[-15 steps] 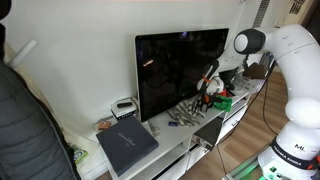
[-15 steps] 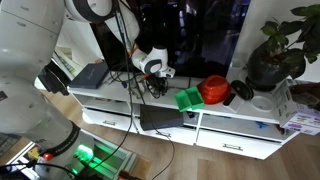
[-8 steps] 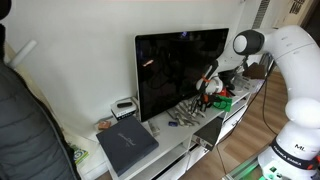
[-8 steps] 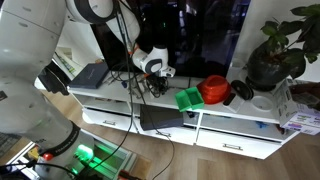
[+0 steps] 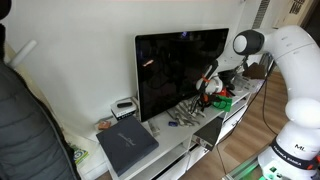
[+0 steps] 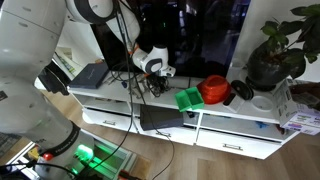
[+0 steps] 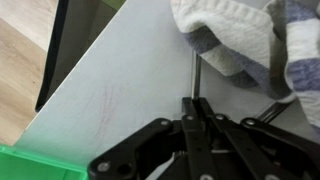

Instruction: Put the spoon inside the green block

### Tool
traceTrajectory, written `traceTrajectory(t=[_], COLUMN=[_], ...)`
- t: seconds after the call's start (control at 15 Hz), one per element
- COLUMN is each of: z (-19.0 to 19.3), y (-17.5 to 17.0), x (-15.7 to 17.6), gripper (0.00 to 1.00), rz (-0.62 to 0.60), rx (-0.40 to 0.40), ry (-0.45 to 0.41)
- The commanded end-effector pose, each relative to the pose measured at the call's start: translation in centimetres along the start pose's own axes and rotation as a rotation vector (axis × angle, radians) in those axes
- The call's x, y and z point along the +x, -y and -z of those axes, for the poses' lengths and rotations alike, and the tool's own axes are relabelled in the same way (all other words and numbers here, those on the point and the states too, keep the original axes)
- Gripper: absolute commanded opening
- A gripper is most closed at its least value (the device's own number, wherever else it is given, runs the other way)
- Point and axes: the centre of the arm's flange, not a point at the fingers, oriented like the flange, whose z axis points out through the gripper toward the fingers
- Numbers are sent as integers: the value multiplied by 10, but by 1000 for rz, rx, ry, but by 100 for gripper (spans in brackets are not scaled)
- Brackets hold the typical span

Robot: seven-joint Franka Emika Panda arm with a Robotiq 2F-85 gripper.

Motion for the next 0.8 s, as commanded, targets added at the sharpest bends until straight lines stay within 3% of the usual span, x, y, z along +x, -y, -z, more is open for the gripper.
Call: traceTrajectory(t=[0.0, 0.33, 0.73], z=[25, 74, 105], y=[-4, -15, -43], x=[3, 18, 29], gripper=[2, 2, 2], rz=[-8, -35, -168], rx=[18, 52, 21], ry=[-59, -184, -168])
